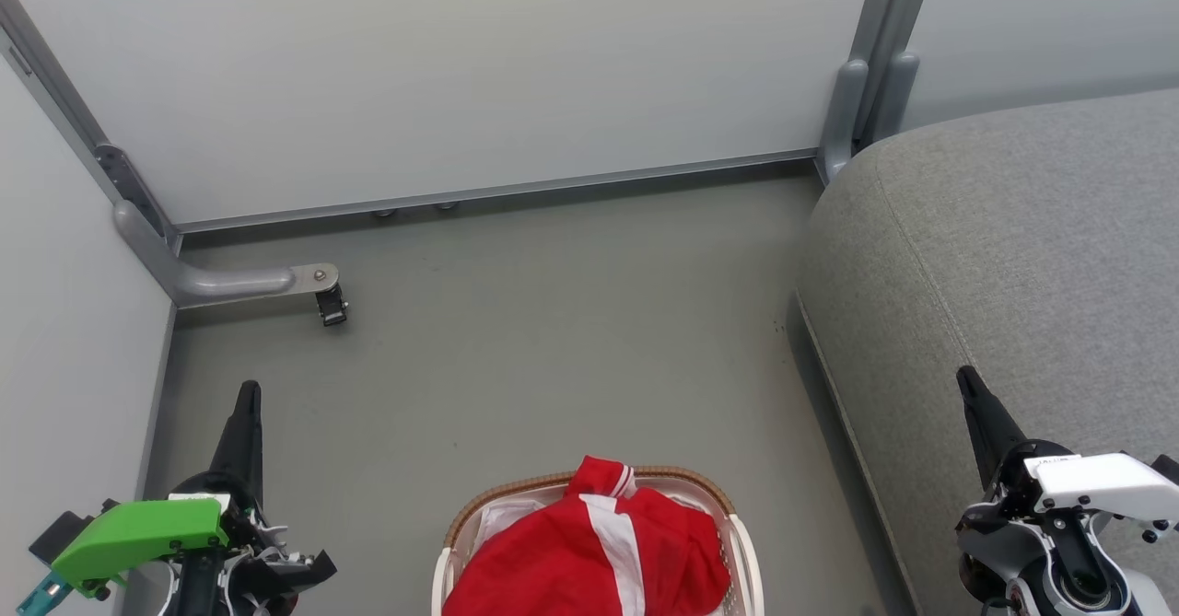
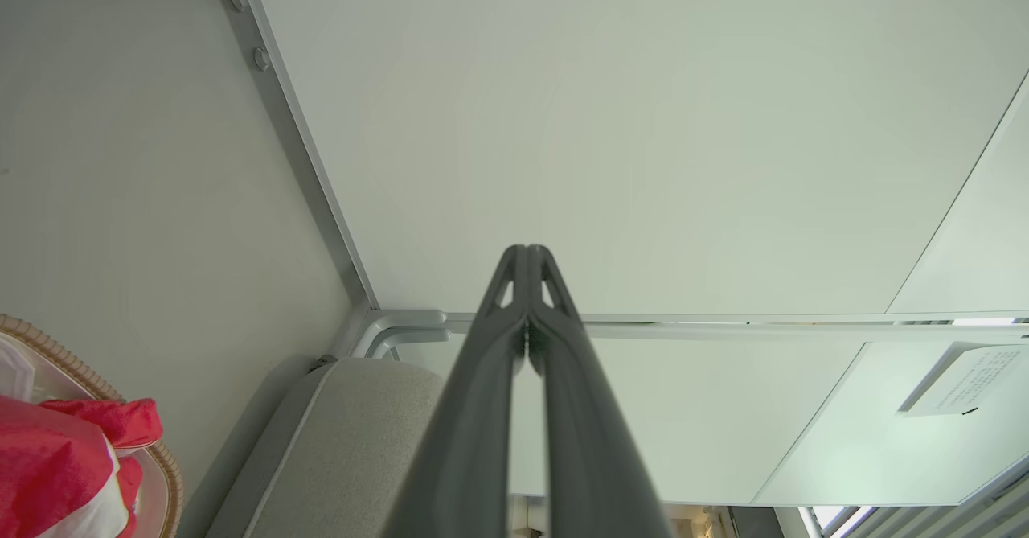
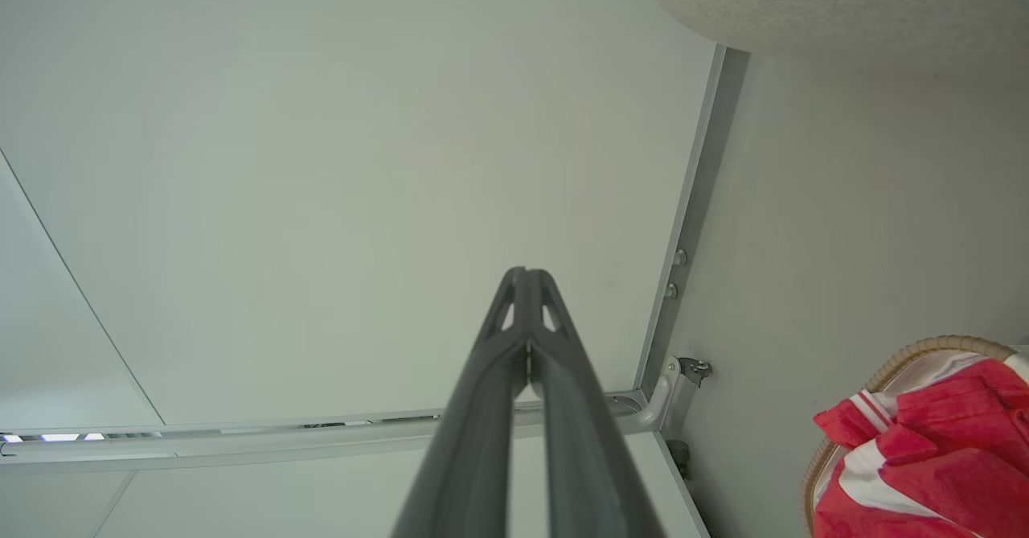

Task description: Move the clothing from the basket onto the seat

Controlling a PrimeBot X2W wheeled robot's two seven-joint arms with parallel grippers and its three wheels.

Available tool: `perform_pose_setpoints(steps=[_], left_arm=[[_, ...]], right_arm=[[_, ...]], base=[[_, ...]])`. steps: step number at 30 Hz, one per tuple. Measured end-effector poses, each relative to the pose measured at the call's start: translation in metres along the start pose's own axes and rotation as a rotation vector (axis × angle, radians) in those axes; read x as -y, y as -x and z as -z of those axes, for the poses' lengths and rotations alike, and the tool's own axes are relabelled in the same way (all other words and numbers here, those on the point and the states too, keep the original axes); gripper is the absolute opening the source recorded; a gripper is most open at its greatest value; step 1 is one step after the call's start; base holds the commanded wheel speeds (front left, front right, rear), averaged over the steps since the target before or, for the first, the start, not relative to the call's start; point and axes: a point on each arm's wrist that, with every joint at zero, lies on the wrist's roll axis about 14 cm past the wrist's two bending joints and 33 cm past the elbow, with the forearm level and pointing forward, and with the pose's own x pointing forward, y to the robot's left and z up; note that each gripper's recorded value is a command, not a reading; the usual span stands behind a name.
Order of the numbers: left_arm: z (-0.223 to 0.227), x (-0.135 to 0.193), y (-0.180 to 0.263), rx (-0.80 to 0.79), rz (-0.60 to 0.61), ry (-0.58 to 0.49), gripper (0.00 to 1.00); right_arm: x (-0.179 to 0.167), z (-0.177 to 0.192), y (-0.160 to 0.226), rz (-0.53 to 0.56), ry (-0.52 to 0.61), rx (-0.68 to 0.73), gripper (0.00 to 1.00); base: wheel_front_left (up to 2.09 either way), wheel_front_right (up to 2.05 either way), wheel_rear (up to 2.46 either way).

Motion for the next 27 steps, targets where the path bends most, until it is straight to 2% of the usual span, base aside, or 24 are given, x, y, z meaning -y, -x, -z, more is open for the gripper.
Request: perform_pose_setpoints(steps=[5, 6, 10, 15, 27], left_arm=[[0.0, 0.0, 0.0, 0.0, 0.0, 0.0, 0.0], [0.0, -0.001, 0.0, 0.0, -0.004, 0.001, 1.0], [0.001, -0.021, 0.009, 0.002, -0.064, 0.011, 1.0], [0.0, -0.024, 0.009, 0.014, -0.074, -0.011, 1.0], [-0.006, -0.029, 0.01, 0.022, -0.1, -0.275, 1.0]], right_arm=[[0.0, 0.0, 0.0, 0.0, 0.0, -0.001, 0.0], [0.001, 0.0, 0.0, 0.004, -0.001, -0.001, 1.0], [0.017, 0.004, 0.006, 0.051, -0.015, -0.003, 1.0], [0.019, 0.007, 0.006, 0.057, 0.013, -0.002, 1.0], [0.014, 0.016, 0.001, 0.046, 0.285, -0.035, 1.0]], base=[[0.0, 0.0, 0.0], [0.0, 0.0, 0.0], [0.0, 0.0, 0.0], [0.0, 0.0, 0.0], [0.0, 0.0, 0.0]])
